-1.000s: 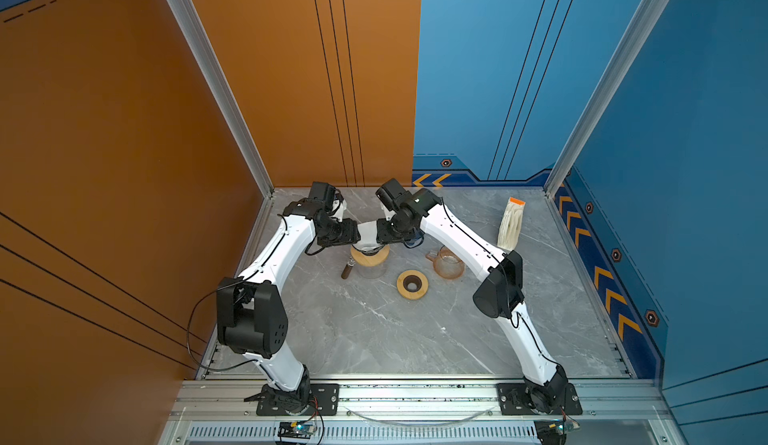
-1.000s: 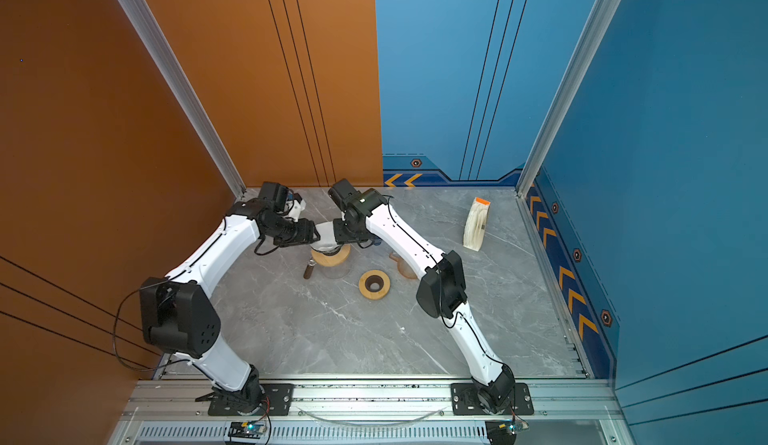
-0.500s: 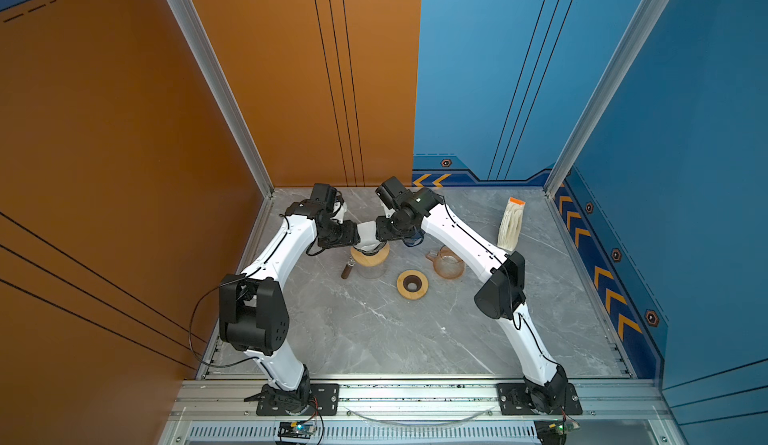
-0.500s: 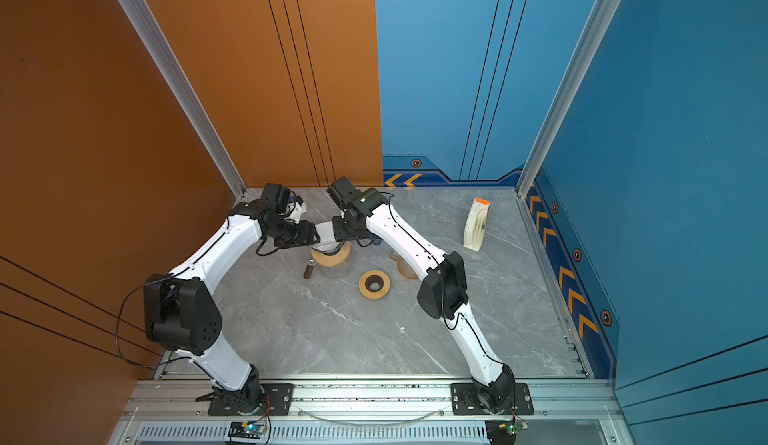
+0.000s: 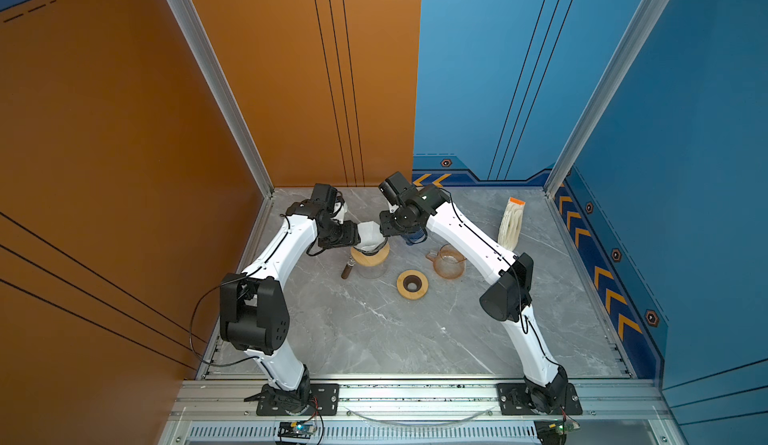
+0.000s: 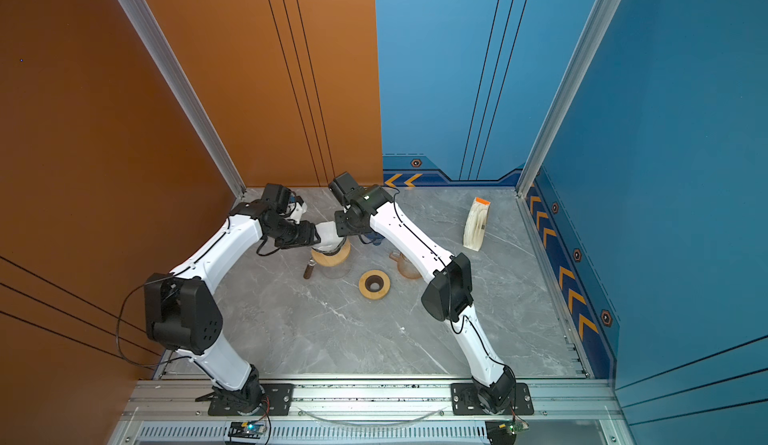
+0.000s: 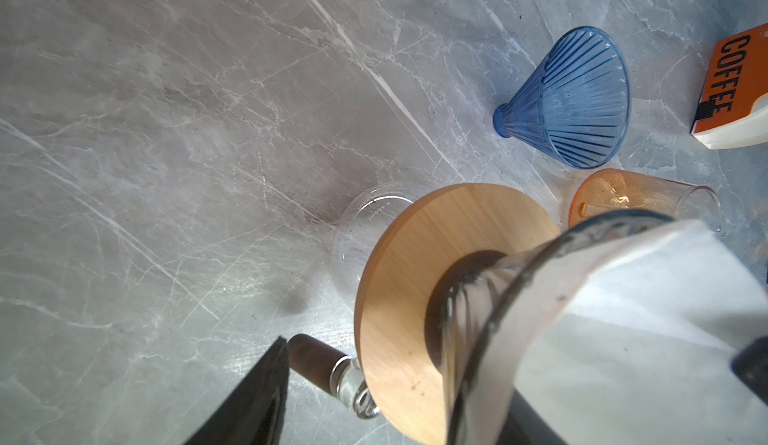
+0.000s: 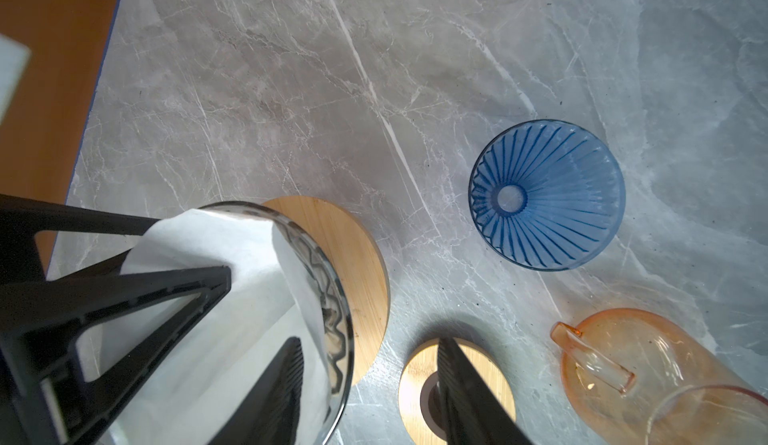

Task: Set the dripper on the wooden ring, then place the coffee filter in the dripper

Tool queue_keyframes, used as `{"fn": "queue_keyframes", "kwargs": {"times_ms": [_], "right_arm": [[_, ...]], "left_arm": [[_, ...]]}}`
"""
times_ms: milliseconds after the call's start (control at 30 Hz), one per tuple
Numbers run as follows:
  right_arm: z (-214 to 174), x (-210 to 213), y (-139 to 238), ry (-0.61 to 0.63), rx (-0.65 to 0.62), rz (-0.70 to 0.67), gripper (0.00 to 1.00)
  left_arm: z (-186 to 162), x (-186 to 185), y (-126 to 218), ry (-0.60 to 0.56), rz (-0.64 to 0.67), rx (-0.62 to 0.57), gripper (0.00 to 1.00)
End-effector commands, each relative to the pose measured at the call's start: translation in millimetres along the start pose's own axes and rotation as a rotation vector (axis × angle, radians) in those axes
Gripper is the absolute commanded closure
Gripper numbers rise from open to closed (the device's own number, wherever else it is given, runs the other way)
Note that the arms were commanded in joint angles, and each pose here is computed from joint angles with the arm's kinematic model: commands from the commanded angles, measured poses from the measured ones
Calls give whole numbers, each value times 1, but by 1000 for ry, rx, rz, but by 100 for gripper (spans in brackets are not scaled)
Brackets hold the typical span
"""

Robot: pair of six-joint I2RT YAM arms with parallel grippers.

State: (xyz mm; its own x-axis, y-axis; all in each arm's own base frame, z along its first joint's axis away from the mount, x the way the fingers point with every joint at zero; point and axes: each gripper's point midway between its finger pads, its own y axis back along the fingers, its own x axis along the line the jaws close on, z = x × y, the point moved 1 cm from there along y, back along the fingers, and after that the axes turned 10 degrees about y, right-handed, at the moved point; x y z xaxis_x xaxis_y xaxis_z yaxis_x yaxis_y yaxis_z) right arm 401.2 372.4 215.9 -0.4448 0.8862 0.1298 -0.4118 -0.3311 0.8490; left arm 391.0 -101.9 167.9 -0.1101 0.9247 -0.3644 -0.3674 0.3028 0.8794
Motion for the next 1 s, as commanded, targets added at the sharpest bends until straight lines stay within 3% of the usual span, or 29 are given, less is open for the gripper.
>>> {"fn": "queue_keyframes", "kwargs": {"times_ms": [0,733,967], "right_arm": [[-14,-4,-14,18,54,-38,49],[-25,-6,-31,37,104,-52,49],[-20,1,-22,25,89,6,49]], "left_arm": [[-7,5,-6,-11,24,33,35],[-9,5,-14,-12,30,50,35],[-3,-2,-2,-11,8,20,34]]}}
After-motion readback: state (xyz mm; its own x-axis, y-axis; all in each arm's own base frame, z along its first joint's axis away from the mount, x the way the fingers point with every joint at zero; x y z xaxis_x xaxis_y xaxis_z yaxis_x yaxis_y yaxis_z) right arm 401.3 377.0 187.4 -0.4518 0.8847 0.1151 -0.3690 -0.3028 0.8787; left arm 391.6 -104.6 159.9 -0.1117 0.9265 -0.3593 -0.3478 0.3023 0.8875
